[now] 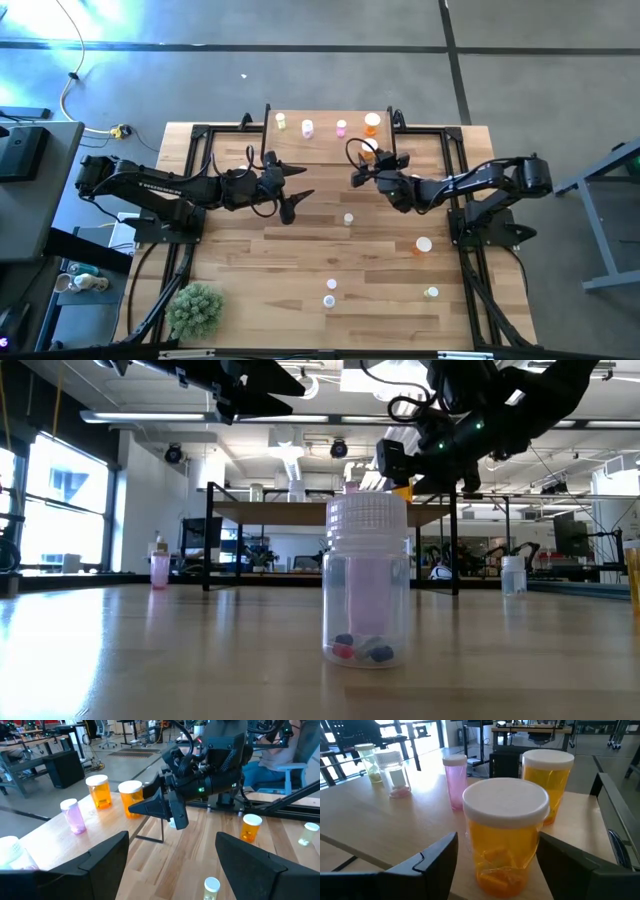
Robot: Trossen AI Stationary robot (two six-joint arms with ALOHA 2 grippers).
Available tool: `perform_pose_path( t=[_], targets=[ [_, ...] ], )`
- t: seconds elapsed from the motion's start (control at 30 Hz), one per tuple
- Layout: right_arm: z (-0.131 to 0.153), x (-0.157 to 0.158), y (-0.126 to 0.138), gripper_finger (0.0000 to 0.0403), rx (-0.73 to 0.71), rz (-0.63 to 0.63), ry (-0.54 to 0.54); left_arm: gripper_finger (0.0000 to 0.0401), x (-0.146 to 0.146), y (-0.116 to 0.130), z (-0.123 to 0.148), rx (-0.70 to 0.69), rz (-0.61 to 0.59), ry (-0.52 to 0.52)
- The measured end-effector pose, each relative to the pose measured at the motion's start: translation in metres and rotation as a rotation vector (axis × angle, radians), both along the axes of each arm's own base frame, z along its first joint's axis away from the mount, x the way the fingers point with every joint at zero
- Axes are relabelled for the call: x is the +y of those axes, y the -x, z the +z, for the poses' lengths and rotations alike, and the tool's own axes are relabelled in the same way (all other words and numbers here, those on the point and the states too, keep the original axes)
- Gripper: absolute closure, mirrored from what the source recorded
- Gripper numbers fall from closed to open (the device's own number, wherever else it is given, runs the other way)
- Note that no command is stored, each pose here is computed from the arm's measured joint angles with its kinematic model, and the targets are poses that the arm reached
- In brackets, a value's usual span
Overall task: Pick and place medicine bottles onto shelf by color
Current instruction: Put the left orange pill bottle aligned with the other orange pill bottle on the shelf
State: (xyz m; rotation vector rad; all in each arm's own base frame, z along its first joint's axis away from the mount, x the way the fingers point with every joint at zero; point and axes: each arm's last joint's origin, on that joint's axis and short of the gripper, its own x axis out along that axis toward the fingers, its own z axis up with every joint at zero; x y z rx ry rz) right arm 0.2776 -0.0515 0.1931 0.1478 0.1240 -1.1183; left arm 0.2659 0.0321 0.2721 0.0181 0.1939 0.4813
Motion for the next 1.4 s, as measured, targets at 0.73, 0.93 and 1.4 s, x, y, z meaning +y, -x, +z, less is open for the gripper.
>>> perform_pose_path(
  t=[0.73, 0.93, 1.4],
  targets=[
    [0.001, 0.0, 0.0, 0.0114, 0.001, 0.014, -0.001, 0.0112, 0.0, 0.0, 0.0, -0.001, 0.0, 0.0],
    [0.007, 0.0, 0.0, 0.0107, 0.009, 0.007, 0.022, 0.0112, 0.0, 0.0, 0.0, -0.001, 0.0, 0.0],
    [0.038, 0.0, 0.001, 0.0107, 0.022, 0.022, 0.079, 0.0112, 0.0, 0.0, -0.001, 0.007, -0.002, 0.001]
  ],
)
